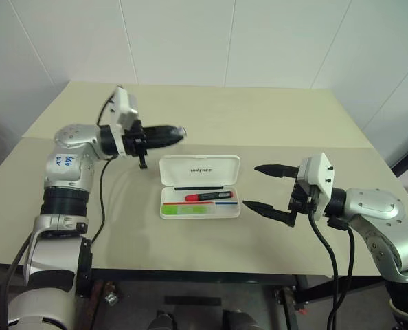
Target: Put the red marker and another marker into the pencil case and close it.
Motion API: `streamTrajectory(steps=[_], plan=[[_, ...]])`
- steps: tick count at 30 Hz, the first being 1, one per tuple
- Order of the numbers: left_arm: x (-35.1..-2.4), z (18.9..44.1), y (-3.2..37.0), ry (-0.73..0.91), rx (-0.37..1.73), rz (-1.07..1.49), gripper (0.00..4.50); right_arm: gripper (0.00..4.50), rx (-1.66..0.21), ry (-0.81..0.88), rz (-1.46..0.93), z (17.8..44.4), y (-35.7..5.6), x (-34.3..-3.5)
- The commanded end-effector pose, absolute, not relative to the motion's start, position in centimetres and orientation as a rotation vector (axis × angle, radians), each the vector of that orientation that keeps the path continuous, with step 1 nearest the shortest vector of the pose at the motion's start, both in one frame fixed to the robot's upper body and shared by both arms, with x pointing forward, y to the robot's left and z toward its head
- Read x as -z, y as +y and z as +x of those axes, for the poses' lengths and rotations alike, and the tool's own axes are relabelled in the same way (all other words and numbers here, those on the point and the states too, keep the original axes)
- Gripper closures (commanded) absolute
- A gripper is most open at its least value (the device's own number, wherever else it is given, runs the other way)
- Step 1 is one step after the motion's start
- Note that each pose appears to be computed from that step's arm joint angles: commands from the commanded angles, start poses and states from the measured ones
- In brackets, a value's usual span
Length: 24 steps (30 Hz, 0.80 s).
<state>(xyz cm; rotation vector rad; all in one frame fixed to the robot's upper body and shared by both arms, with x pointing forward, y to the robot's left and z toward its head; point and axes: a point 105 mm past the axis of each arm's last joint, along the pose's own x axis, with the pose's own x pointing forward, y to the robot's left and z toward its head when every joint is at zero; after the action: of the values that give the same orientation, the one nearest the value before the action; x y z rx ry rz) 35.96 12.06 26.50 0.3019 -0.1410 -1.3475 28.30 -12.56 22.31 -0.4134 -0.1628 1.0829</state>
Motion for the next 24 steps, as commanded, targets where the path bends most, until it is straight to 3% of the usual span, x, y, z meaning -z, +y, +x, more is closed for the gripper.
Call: streamTrajectory(steps=[1, 11, 16, 24], plan=[[-26.7, 34.8, 10.4, -0.138, 1.417, 0.314, 4.08, 0.00, -1.089, -0.206, -0.431, 27.6, -12.8, -23.2], [-22.2, 33.2, 5.7, 0.043, 1.554, 0.338, 4.08, 0.00, -1.213, -0.181, -0.346, 25.5, -13.5, -22.8], [-20.4, 34.0, 4.1, 0.089, 1.520, 0.362, 4.08, 0.00, -1.258, -0.117, -0.329, 24.3, -14.3, -22.0], [-17.1, 35.4, 2.5, 0.174, 1.434, 0.440, 4.08, 0.00, -1.186, -0.063, -0.343, 24.5, -16.5, -20.7]])
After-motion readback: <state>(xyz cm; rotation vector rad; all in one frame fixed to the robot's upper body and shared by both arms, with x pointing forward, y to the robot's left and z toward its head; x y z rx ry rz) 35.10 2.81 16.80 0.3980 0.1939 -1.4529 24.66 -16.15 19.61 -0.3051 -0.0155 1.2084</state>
